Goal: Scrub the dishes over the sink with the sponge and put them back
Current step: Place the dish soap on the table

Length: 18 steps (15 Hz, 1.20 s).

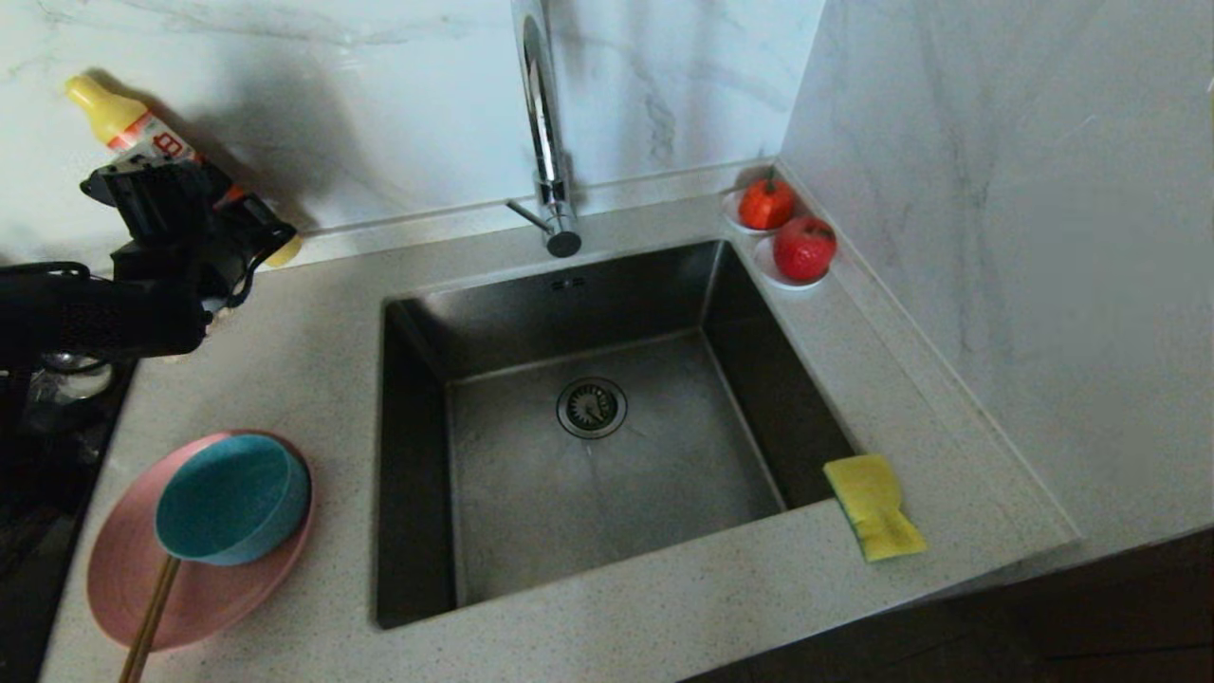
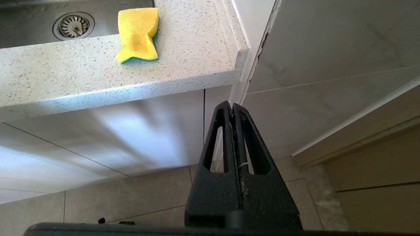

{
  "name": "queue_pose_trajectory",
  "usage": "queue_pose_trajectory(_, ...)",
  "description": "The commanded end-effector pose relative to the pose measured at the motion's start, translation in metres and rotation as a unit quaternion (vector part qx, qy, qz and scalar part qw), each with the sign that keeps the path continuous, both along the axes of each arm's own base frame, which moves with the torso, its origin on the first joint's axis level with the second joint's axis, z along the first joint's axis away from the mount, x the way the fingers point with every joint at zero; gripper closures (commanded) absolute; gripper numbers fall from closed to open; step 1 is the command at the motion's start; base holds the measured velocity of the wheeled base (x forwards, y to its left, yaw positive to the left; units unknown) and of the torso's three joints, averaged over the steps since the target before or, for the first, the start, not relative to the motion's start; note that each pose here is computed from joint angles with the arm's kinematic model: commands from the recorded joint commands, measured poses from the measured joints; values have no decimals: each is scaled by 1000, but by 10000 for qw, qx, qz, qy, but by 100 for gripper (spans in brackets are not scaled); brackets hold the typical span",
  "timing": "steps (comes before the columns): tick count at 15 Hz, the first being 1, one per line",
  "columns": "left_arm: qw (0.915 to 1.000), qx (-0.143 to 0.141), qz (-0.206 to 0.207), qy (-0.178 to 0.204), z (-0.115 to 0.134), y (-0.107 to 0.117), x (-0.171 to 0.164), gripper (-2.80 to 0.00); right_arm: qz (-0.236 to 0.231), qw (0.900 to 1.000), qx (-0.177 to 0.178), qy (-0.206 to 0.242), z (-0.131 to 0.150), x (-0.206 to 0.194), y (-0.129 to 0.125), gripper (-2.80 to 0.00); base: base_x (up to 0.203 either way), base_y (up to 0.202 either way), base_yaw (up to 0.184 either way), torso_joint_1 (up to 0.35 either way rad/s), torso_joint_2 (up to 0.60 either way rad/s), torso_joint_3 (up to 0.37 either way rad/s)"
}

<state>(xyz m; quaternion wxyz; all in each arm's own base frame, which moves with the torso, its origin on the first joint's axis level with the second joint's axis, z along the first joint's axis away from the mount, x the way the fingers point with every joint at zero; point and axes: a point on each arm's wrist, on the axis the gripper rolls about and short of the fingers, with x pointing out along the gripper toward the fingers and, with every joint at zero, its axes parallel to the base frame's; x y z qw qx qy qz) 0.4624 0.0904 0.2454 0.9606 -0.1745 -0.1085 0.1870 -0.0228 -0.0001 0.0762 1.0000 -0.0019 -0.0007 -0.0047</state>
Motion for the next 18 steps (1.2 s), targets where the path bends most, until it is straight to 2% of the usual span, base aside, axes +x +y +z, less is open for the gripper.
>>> queue_pose_trajectory(1,9995,156,84,275,-19,5,3,0,1,10000,-4,0,0,0,0,0,0,0,0,0,0,0)
queue_pose_trajectory(5,9986,445,175,247,-28,10,8,0,1,10000,-4,8,0,0,0,0,0,0,0,0,0,0)
queue_pose_trajectory(8,9973,705,224,-12,-34,12,15,0,1,10000,-4,0,0,0,0,0,0,0,0,0,0,0)
queue_pose_trajectory(13,9952,925,273,-162,-43,15,23,0,1,10000,-4,7,0,0,0,0,0,0,0,0,0,0)
queue_pose_trajectory(15,9930,1142,310,-6,-52,16,27,0,1,10000,-4,8,0,0,0,0,0,0,0,0,0,0)
queue_pose_trajectory(18,9923,1199,313,23,-54,16,29,0,1,10000,-4,7,0,0,0,0,0,0,0,0,0,0)
